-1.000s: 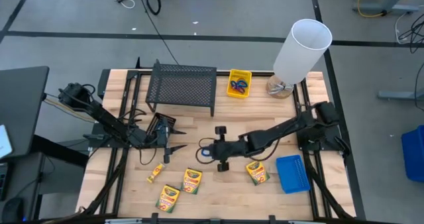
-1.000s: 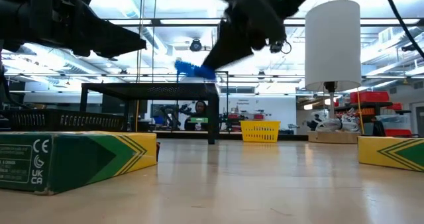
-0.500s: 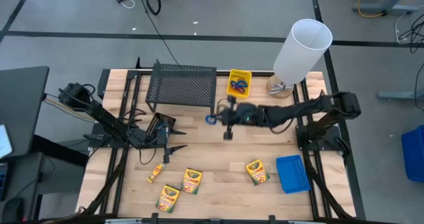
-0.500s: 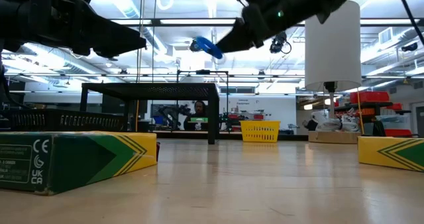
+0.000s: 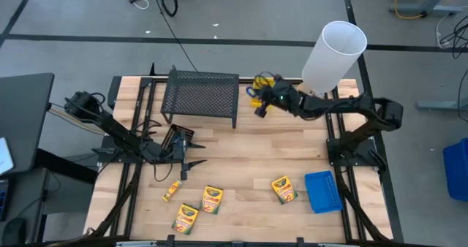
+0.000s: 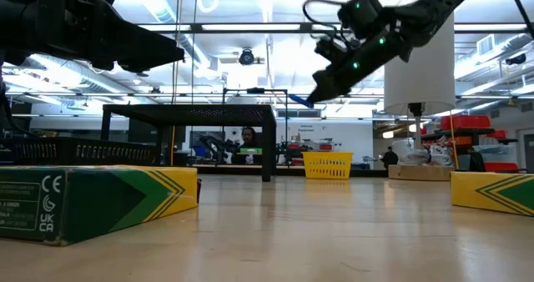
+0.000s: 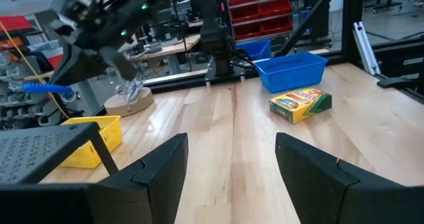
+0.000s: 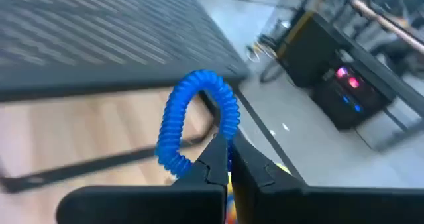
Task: Pick & Place Office Desk Supplies
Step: Put the blue spring keychain into the yellow bin
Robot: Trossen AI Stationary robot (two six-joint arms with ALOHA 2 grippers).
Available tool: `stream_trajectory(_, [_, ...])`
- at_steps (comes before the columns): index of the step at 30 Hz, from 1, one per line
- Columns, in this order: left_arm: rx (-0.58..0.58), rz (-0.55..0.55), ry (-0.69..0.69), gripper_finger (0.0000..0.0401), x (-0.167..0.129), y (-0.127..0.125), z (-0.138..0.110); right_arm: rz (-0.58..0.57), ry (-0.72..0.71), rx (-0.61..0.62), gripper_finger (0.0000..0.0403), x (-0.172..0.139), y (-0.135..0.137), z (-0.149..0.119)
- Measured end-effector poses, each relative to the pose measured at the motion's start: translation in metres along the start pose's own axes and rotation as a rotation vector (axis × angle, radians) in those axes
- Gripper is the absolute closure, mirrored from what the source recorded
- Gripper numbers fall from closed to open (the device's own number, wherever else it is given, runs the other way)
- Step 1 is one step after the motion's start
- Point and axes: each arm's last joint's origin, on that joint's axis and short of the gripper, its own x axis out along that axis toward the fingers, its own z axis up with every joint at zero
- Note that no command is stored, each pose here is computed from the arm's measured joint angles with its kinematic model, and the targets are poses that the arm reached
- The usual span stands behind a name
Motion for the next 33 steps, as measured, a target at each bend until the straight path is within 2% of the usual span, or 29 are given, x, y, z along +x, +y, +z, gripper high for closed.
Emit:
stream_trajectory(2, [0.013,0.001,0.000,0.0167,0.000,0.000,0.000,-0.025,0.025,0.031,0.0399,0.004,-0.013,-0.005])
stream_trajectory(6, [0.032,0.008,0.000,0.0167,0.000,0.000,0.000,-0.004,0.065,0.109,0.0399,0.012,-0.035,-0.018])
stream_trajectory(10, [0.032,0.014,-0.018,0.0167,0.000,0.001,0.002,-0.009,0.114,0.146,0.0399,0.024,-0.045,-0.033])
stream_trajectory(16, [0.030,0.015,-0.022,0.0167,0.000,0.001,0.003,0.016,0.217,0.161,0.0399,0.043,-0.044,-0.059])
stream_trajectory(24, [0.034,0.017,-0.026,0.0167,0.000,0.001,0.003,-0.012,0.276,0.159,0.0398,0.052,-0.044,-0.072])
stream_trajectory(33, [0.034,0.020,-0.026,0.0167,0.000,0.001,0.003,-0.010,0.274,0.180,0.0334,0.052,-0.044,-0.072])
